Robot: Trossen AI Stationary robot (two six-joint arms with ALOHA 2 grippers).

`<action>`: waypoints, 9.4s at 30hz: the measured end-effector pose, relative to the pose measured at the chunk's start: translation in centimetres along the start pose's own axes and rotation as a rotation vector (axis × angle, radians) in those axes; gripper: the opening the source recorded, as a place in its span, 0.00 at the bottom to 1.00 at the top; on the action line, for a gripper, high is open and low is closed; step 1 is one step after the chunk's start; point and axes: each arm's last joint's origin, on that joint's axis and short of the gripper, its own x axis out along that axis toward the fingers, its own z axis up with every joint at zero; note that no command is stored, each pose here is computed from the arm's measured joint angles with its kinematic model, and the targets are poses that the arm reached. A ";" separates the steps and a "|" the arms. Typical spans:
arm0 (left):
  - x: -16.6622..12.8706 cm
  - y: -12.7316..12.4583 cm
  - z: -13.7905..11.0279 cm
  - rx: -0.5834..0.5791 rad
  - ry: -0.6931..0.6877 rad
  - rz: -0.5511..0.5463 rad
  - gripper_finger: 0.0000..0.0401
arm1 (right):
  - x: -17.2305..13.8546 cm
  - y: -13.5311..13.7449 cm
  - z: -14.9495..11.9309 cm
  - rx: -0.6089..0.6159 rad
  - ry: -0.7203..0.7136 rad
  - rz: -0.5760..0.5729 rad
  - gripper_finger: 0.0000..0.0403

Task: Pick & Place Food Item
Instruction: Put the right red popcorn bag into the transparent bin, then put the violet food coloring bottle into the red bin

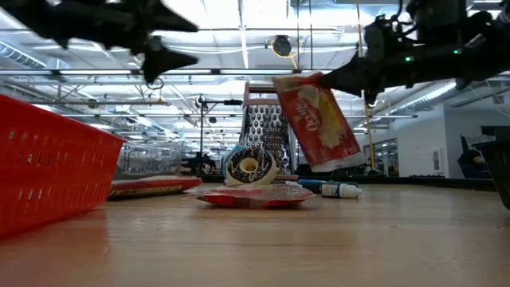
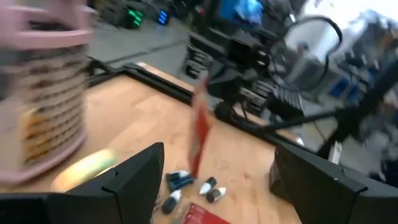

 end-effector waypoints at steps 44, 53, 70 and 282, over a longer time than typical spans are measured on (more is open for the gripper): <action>11.7 0.2 4.0 0.098 0.278 0.075 0.04 | 1.7 2.4 1.4 -0.055 -0.044 0.075 0.05; 3.5 -2.4 8.9 0.237 0.138 0.442 0.01 | 1.3 2.3 1.9 -0.061 -0.046 0.077 0.07; -8.1 0.4 2.9 -0.157 -0.404 1.091 0.02 | 1.3 2.3 1.8 -0.069 -0.038 0.075 0.07; 0.9 4.9 0.6 -0.058 0.120 0.420 0.74 | 5.2 1.4 -5.2 -0.196 0.736 0.032 0.16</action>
